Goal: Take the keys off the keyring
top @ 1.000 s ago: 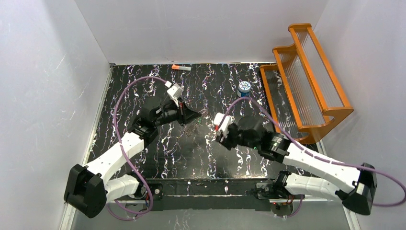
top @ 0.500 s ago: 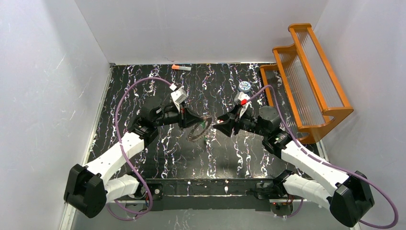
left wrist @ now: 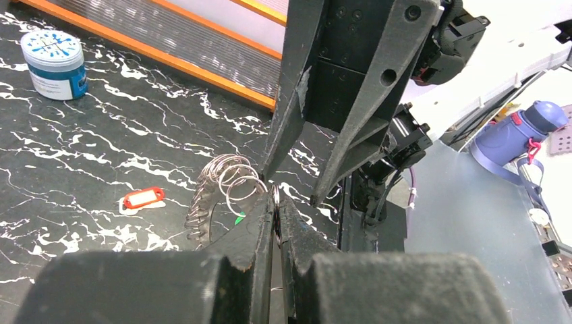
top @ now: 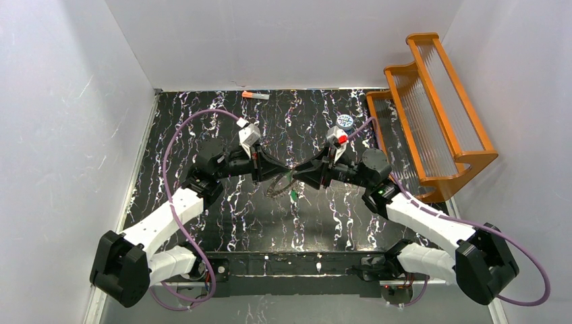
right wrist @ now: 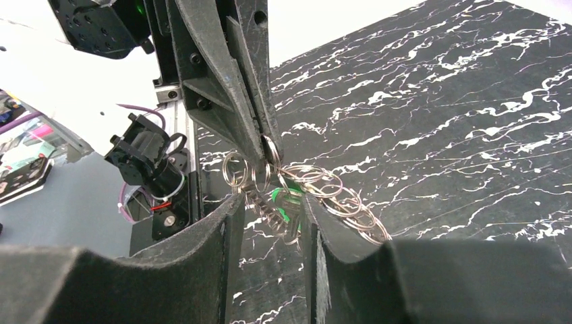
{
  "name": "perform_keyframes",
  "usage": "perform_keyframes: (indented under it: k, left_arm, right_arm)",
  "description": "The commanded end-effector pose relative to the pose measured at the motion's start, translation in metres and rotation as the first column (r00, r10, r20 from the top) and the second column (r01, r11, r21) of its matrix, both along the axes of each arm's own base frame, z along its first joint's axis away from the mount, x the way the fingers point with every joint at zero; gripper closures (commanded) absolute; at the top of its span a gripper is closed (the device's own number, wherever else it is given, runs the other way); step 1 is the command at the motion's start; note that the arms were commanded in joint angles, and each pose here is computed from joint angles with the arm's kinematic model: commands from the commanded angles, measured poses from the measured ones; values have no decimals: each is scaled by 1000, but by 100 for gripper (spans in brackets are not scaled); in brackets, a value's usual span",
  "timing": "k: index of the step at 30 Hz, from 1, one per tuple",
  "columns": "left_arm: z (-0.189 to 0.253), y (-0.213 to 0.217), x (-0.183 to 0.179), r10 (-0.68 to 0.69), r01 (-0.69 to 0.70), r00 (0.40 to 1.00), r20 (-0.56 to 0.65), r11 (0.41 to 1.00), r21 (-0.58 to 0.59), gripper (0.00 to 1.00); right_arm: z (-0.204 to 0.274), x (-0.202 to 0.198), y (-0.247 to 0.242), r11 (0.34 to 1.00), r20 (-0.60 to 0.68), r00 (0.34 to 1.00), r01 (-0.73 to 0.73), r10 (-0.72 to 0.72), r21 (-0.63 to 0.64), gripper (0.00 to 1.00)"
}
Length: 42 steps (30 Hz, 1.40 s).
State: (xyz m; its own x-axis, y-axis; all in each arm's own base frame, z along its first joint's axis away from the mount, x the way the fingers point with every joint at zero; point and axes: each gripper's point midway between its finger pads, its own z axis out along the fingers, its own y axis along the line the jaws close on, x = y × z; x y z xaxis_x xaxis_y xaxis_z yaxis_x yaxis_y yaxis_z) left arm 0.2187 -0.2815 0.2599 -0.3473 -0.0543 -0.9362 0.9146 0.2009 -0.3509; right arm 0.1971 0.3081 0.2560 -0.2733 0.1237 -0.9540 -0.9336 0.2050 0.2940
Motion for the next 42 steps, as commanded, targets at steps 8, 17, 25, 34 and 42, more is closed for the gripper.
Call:
perform_keyframes:
  k: [8,17,25,34,42]
  left_arm:
    - [26,0,-15,-57,62,997,46,993,-102,100]
    - [27,-2,-17,-65,69,997,36,991,-118,100]
    - [22,-4,-17,-74,75,997,17,991,-113,100]
    - [16,-6,-16,-92,92,996,-2,990,-103,100]
    - [18,-4,-19,-100,102,995,22,990,-95,87]
  right_arm:
    - [14,3,8,996,41,999,-33,29,88,63]
    - [12,1,12,992,45,997,-68,63,108,75]
    - [22,-4,10,987,98,992,-88,75,137,76]
    - [27,-8,7,985,143,987,-92,72,143,99]
    - [19,-7,1,996,166,985,-65,54,56,99]
